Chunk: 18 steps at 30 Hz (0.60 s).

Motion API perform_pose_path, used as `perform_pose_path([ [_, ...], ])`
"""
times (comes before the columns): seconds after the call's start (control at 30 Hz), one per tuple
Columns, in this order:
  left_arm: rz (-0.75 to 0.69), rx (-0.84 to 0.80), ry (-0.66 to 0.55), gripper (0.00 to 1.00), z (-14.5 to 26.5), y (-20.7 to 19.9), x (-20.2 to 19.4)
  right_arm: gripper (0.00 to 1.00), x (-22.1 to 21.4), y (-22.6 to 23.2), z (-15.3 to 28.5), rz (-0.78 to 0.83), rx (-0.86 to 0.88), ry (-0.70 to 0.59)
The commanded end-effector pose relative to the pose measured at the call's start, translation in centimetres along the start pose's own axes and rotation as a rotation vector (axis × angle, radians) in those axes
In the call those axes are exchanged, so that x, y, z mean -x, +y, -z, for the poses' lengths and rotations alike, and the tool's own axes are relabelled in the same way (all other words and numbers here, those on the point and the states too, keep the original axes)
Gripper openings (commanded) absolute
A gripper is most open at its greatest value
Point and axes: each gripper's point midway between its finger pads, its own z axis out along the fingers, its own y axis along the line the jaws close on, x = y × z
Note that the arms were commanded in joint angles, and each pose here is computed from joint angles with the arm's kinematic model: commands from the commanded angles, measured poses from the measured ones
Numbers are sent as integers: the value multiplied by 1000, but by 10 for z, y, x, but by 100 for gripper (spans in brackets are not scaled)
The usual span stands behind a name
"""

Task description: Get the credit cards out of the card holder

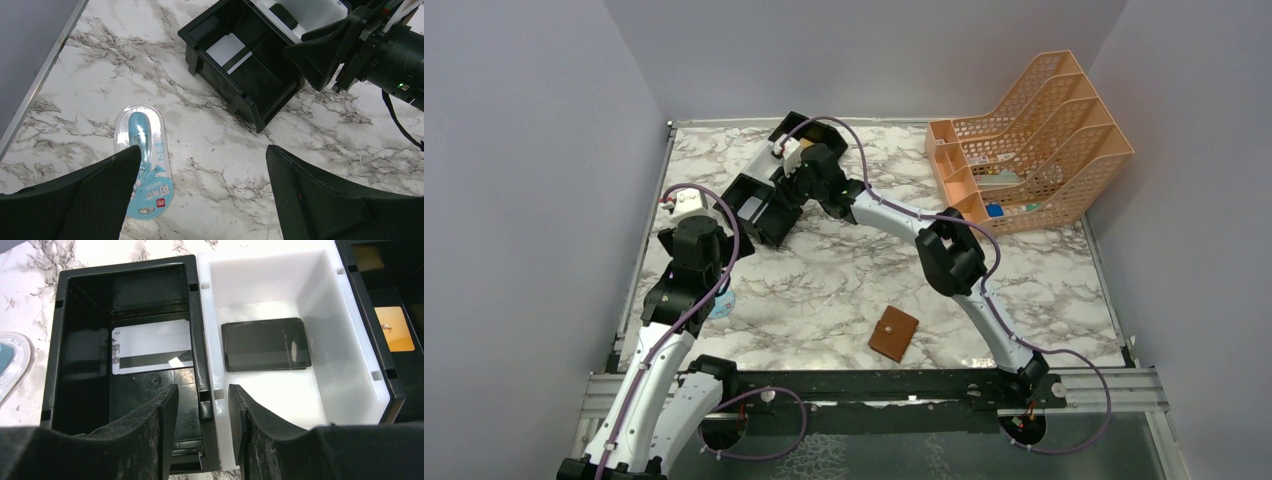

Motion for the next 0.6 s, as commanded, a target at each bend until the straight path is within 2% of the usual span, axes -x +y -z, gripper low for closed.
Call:
perform_pose_path([
  [0.0, 8, 21, -19, 99, -1, 5, 3, 41, -15, 0, 0, 11, -31, 43],
  [0.27, 6, 21, -16, 99, -1, 4, 2, 33, -13, -5, 15, -54, -99, 63],
  [0.57, 4, 16, -8, 99, -2, 3, 0, 28, -31, -17, 60, -191, -266, 72],
])
